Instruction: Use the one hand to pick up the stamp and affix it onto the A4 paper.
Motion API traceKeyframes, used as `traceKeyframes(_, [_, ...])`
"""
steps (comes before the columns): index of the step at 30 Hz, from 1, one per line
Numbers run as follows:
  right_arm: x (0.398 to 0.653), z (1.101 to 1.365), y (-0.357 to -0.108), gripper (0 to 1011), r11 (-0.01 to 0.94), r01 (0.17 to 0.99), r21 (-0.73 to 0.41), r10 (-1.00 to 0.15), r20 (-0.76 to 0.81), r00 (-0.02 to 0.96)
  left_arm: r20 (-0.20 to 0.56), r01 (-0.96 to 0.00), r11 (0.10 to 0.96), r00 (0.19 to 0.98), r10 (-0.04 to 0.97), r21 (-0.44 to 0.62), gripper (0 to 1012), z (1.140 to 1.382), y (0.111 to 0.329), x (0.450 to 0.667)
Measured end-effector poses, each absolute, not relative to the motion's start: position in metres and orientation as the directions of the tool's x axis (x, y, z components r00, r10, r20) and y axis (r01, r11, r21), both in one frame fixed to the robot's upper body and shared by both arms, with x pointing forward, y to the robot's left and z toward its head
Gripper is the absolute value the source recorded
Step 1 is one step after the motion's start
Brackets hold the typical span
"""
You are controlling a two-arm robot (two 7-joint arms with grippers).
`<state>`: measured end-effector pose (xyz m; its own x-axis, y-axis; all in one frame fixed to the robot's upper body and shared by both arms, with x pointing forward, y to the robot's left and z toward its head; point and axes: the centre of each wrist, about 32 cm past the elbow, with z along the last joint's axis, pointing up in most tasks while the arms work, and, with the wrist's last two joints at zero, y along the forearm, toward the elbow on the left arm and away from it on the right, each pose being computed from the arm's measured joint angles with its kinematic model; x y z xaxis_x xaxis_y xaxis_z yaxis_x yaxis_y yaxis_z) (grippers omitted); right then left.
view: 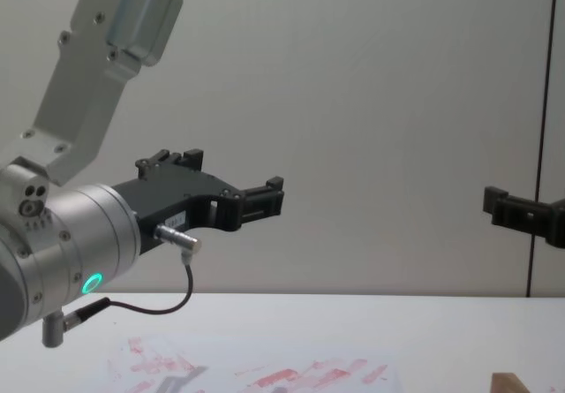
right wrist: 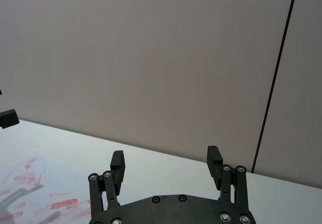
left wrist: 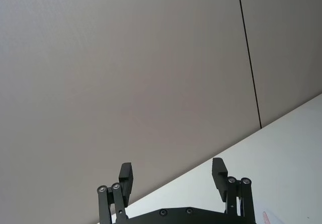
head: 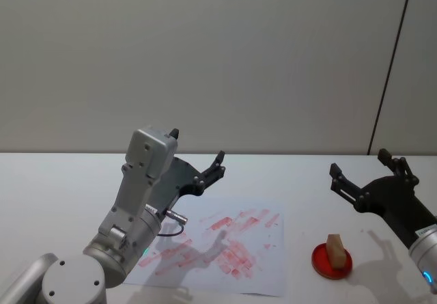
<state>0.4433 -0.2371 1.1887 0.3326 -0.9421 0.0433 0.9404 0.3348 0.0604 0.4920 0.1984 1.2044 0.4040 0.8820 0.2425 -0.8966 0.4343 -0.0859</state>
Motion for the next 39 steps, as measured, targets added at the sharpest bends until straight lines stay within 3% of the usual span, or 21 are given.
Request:
traceKeyframes(26, [0.442, 1.188, -0.239, 1001, 0.337, 0.940, 0.052, -0.941, 0.048, 0.335, 0.242, -0.897, 0.434, 0.404, 0.882, -0.086, 1002, 1.204, 0.198, 0.492])
traceKeyframes(39, [0.424, 1.186, -0.260, 1001, 0.358, 0.931, -0.069, -0.929, 0.072, 0.362, 0.242, -0.897, 0.434, 0.404, 0.882, -0.086, 1003, 1.204, 0.198, 0.492])
